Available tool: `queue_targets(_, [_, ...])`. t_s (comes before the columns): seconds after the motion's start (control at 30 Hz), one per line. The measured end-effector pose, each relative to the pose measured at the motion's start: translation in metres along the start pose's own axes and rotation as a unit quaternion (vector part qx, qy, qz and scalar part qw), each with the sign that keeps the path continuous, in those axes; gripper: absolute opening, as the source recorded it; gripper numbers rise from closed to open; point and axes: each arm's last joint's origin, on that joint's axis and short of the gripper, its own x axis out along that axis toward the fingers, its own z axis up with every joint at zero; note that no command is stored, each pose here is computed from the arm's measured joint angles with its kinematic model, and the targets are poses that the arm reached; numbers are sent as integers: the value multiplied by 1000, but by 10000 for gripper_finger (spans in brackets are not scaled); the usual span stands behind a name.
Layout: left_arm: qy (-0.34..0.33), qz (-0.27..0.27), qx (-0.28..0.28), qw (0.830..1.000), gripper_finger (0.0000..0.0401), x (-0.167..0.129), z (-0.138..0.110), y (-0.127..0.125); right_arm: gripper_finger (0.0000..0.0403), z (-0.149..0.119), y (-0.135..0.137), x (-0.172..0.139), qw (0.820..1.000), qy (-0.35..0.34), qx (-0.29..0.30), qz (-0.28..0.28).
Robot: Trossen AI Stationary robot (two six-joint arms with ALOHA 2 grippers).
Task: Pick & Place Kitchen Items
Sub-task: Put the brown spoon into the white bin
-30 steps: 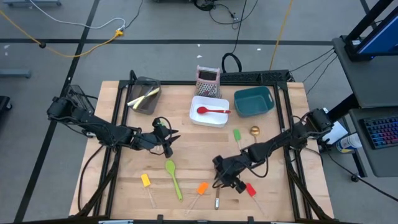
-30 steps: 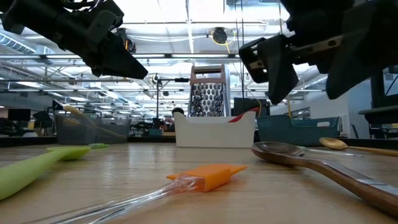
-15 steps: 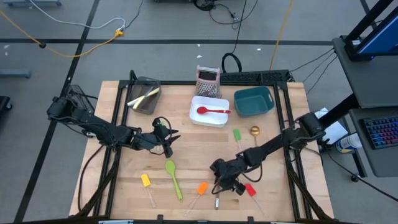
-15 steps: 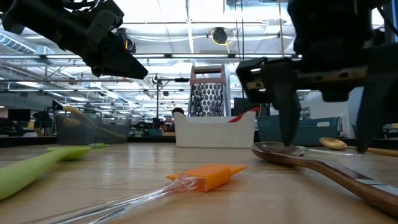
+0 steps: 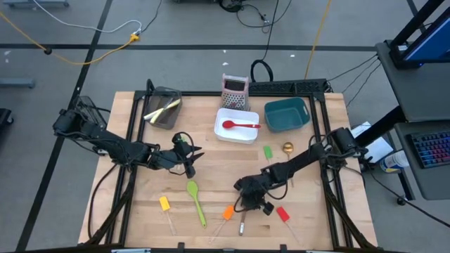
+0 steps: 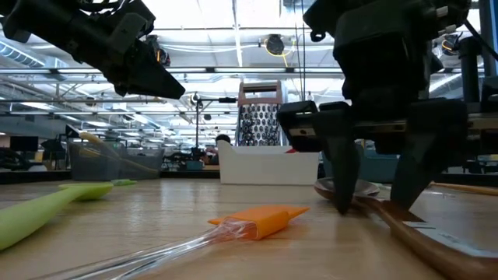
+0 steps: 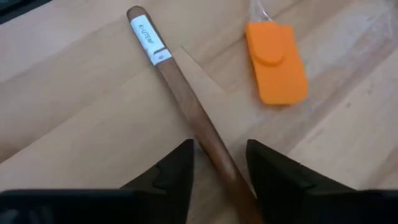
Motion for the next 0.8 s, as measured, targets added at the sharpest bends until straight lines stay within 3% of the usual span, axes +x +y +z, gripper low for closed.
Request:
queue_targets(0.27, [0,0,2,1000,115,0,0,0,30,-5,-5,-2,1000,13,7,-2])
queue_targets(0.6, [0,0,2,1000,115,0,0,0,27,0,-2,-11,1000,2,20,12])
queue_targets(0.8, [2,-5,-8,1000,115,0,0,0,28,9,-3,-33,999,14,29,-41])
